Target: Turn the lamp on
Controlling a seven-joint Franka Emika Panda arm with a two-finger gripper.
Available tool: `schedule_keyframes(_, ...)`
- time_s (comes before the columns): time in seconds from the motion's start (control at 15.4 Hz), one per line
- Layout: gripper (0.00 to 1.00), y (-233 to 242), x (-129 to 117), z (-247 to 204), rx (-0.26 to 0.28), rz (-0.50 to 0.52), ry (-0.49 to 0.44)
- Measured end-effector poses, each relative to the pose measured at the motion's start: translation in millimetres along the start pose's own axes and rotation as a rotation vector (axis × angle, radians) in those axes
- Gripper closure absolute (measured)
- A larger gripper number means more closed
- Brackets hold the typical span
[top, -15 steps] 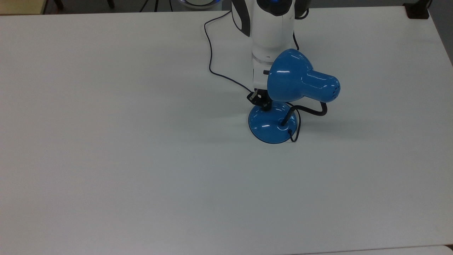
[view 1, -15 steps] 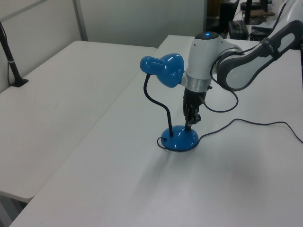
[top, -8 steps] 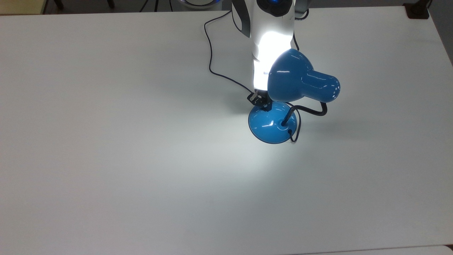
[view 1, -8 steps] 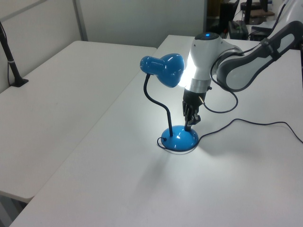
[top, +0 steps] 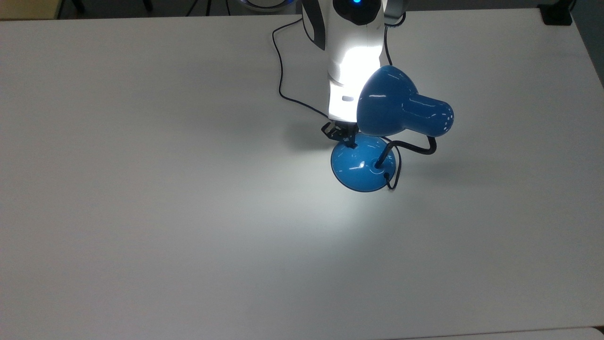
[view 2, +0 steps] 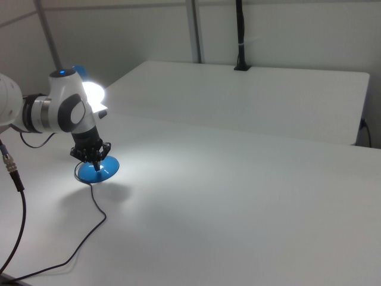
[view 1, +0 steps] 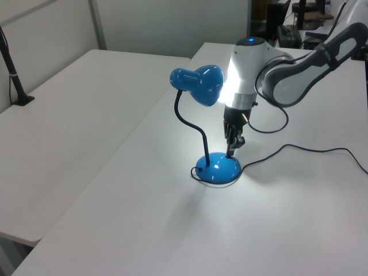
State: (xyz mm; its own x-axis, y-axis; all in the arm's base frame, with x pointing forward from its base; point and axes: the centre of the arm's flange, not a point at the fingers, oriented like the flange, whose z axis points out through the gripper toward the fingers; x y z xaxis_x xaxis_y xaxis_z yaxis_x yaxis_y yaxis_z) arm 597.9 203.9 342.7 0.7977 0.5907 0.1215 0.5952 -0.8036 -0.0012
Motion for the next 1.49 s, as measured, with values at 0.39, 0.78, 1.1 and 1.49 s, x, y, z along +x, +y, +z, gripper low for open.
schedule_keyframes(0.39,0.99,17,-43,-91,-0.004,0.075,-0.201)
schedule_keyframes(0.78,0.98,84,-91,-185,-0.084,0.386,-0.224)
schedule_keyframes(1.1,0.70,121,-104,-253,-0.110,0.511,-0.178)
schedule_keyframes(1.49,0.10,136,-109,-274,-0.128,0.577,-0.136)
